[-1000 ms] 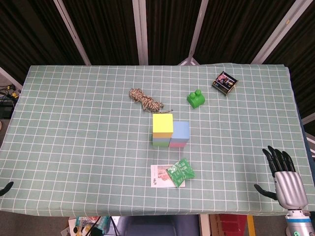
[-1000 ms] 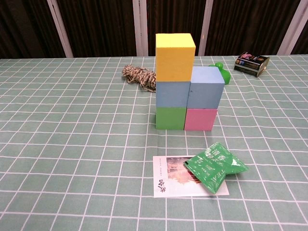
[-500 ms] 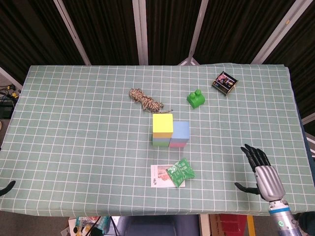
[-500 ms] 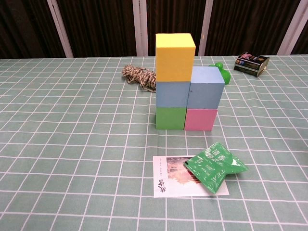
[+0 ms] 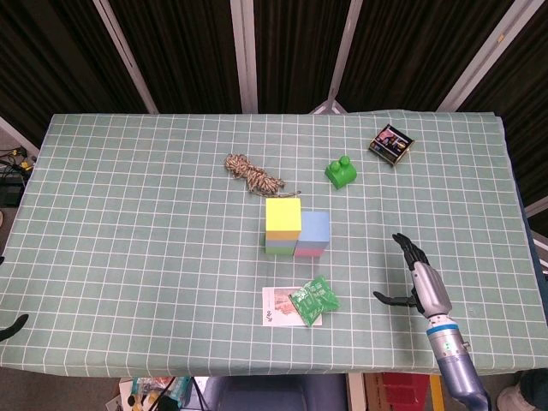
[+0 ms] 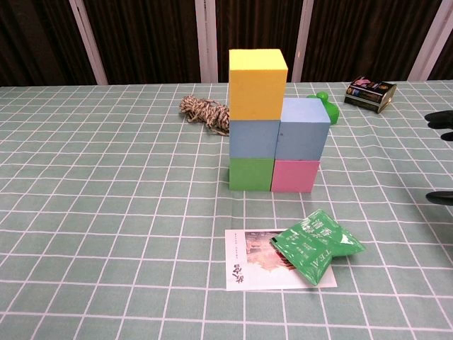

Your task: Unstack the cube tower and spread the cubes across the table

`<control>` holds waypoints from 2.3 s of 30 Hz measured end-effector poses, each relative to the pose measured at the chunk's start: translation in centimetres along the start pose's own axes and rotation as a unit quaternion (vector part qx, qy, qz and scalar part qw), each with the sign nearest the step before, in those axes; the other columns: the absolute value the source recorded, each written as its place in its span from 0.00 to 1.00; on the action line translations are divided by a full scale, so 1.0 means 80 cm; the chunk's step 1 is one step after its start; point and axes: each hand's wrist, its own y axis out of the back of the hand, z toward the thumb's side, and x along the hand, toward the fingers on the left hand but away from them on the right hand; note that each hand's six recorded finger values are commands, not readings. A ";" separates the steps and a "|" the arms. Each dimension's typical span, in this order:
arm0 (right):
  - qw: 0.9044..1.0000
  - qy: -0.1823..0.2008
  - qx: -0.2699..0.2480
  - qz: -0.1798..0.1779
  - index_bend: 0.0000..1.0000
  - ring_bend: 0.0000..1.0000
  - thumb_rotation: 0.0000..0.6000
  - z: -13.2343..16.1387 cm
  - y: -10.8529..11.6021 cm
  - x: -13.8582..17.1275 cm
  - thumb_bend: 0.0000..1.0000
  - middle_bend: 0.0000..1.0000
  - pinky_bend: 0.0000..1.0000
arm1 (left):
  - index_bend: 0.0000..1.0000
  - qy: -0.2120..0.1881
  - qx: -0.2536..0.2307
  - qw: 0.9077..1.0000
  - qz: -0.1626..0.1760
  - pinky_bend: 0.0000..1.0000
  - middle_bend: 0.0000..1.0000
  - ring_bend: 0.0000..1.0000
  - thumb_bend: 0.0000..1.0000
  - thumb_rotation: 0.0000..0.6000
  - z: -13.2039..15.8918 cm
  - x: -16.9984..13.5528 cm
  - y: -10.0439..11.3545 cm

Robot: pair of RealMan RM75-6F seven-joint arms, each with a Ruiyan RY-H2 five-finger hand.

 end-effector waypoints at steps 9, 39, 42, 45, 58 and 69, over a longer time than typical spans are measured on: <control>1.000 -0.010 -0.015 0.006 0.01 0.05 1.00 0.021 -0.023 -0.032 0.15 0.00 0.00 | 0.14 0.002 -0.002 1.000 0.001 0.00 0.00 0.00 0.17 1.00 -0.002 0.001 0.001; 0.999 -0.006 -0.028 0.021 0.07 0.08 1.00 0.132 -0.064 -0.113 0.15 0.11 0.00 | 0.14 0.016 -0.007 1.000 0.010 0.00 0.00 0.00 0.17 1.00 -0.009 0.002 0.007; 1.000 -0.007 -0.022 0.015 0.07 0.09 1.00 0.137 -0.063 -0.117 0.15 0.13 0.00 | 0.14 0.017 -0.007 1.000 0.008 0.00 0.00 0.00 0.17 1.00 -0.008 0.002 0.006; 1.000 -0.010 -0.022 0.011 0.07 0.10 1.00 0.140 -0.064 -0.120 0.15 0.16 0.00 | 0.14 0.018 -0.007 1.000 0.008 0.00 0.00 0.00 0.17 1.00 -0.008 0.003 0.006; 0.999 -0.006 -0.031 0.006 0.11 0.25 1.00 0.149 -0.075 -0.124 0.15 0.45 0.00 | 0.14 0.029 -0.015 0.999 0.010 0.00 0.00 0.00 0.17 1.00 -0.016 0.005 0.011; 0.998 -0.013 -0.050 -0.036 0.14 0.36 1.00 0.140 -0.053 -0.124 0.15 0.54 0.00 | 0.14 0.030 -0.014 0.999 0.009 0.00 0.00 0.00 0.17 1.00 -0.017 0.005 0.011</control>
